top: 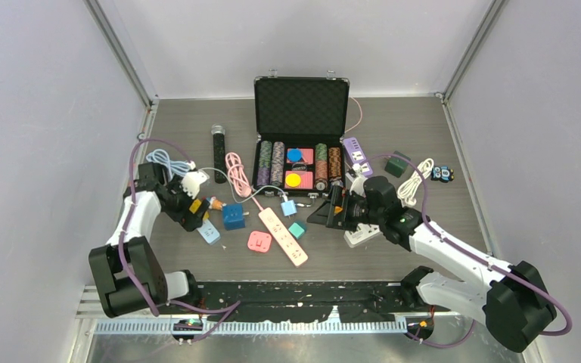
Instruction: Insert the plug
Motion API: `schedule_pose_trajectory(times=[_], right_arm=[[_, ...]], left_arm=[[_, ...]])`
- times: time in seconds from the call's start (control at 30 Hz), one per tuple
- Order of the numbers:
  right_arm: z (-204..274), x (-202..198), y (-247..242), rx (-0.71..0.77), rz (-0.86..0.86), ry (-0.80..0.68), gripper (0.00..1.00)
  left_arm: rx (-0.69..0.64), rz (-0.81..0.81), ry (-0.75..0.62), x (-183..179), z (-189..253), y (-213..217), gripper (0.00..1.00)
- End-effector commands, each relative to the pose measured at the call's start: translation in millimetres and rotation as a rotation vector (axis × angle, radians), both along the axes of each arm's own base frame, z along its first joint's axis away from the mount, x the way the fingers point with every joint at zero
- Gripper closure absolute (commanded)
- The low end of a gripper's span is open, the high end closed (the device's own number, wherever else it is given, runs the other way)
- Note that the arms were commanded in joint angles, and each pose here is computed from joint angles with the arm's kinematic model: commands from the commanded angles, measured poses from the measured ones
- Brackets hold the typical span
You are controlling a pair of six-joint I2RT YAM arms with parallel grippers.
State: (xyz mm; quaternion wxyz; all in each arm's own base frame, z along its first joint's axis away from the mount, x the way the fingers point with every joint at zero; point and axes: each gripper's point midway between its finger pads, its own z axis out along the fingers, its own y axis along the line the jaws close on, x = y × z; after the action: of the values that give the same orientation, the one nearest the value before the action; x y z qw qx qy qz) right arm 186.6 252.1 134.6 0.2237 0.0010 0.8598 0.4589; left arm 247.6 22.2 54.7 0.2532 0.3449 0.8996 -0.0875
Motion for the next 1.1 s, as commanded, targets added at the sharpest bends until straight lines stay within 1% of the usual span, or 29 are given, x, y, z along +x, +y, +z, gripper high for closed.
schedule_pose_trajectory(times=[0.0, 0.1, 0.2, 0.33, 0.47, 0.57, 0.6, 0.63, 0.67, 0.7, 0.73, 0.77, 0.8, 0.83, 0.87, 0.9, 0.93, 0.97, 1.0, 1.03, 1.07], right_arm=[[30.0, 5.5, 3.1, 0.064, 0.003, -0.091, 0.06], [35.2, 6.7, 1.8, 0.066, -0.007, -0.11, 0.05], [40.7, 9.0, 1.1, 0.047, -0.001, -0.13, 0.04], [51.8, 10.6, 2.5, 0.02, 0.047, -0.182, 0.03], [70.5, 12.2, 4.1, 0.018, 0.058, -0.273, 0.03], [80.1, 16.1, 11.6, -0.008, 0.069, -0.33, 0.03], [83.1, 23.4, 15.0, -0.033, 0.064, -0.351, 0.03], [84.9, 21.9, 21.5, -0.042, 0.083, -0.362, 0.03], [87.8, 30.7, 26.9, -0.073, 0.081, -0.385, 0.03], [100.0, 30.1, 37.5, -0.072, 0.098, -0.417, 0.03], [91.3, 38.6, 42.2, -0.122, 0.088, -0.423, 0.03], [104.8, 35.6, 55.7, -0.115, 0.111, -0.461, 0.02], [94.4, 44.3, 62.0, -0.167, 0.104, -0.465, 0.02], [107.1, 41.9, 76.5, -0.161, 0.124, -0.493, 0.02], [95.7, 49.8, 85.2, -0.209, 0.126, -0.492, 0.02], [106.4, 50.0, 98.8, -0.2, 0.142, -0.513, 0.01], [91.2, 56.6, 109.4, -0.241, 0.158, -0.505, 0.01], [103.8, 60.0, 122.9, -0.225, 0.162, -0.535, 0.0], [86.8, 66.5, 133.5, -0.266, 0.179, -0.527, 0.0], [99.1, 68.1, 148.0, -0.249, 0.191, -0.554, 0.0], [78.0, 72.9, 159.7, -0.293, 0.22, -0.542, 0.0]], left_arm=[[0.036, -0.002, -0.086, 9.9, 26.6, 6.5, 0.0], [0.033, -0.017, -0.144, 12.9, 54.9, 3.5, 0.0], [-0.015, -0.034, -0.194, 15.2, 88.1, -7.2, 0.0], [-0.09, 0.038, -0.283, 21.0, 137.9, -17.7, 0.0], [-0.123, 0.082, -0.346, 15.3, 170.3, -24.0, 0.0], [-0.163, 0.089, -0.471, 7.7, 193.6, -34.9, 0.0], [-0.186, 0.109, -0.523, 6.4, 200.2, -38.1, 0.0], [-0.215, 0.139, -0.574, 4.6, 207.4, -41.1, 0.0], [-0.242, 0.163, -0.648, 0.5, 219.8, -44.6, 0.0], [-0.273, 0.195, -0.694, -1.8, 226.0, -46.4, 0.01], [-0.303, 0.234, -0.749, -1.4, 232.5, -46.2, 0.0], [-0.335, 0.282, -0.788, -3.9, 238.7, -45.5, 0.0], [-0.4, 0.385, -0.798, -6.1, 243.7, -42.6, 0.01], [-0.459, 0.482, -0.812, -8.7, 250.1, -39.0, 0.0], [-0.507, 0.575, -0.828, -10.7, 256.8, -33.8, 0.0], [-0.56, 0.664, -0.831, -13.6, 262.0, -29.8, 0.0], [-0.591, 0.74, -0.834, -18.4, 266.9, -25.2, 0.01], [-0.593, 0.83, -0.836, -25.4, 270.0, -16.3, 0.0], [-0.582, 0.906, -0.829, -34.4, 270.5, -8.7, 0.0], [-0.565, 0.963, -0.832, -43.4, 272.1, -2.1, 0.0], [-0.526, 0.981, -0.848, -52.0, 274.8, 3.0, 0.0]])
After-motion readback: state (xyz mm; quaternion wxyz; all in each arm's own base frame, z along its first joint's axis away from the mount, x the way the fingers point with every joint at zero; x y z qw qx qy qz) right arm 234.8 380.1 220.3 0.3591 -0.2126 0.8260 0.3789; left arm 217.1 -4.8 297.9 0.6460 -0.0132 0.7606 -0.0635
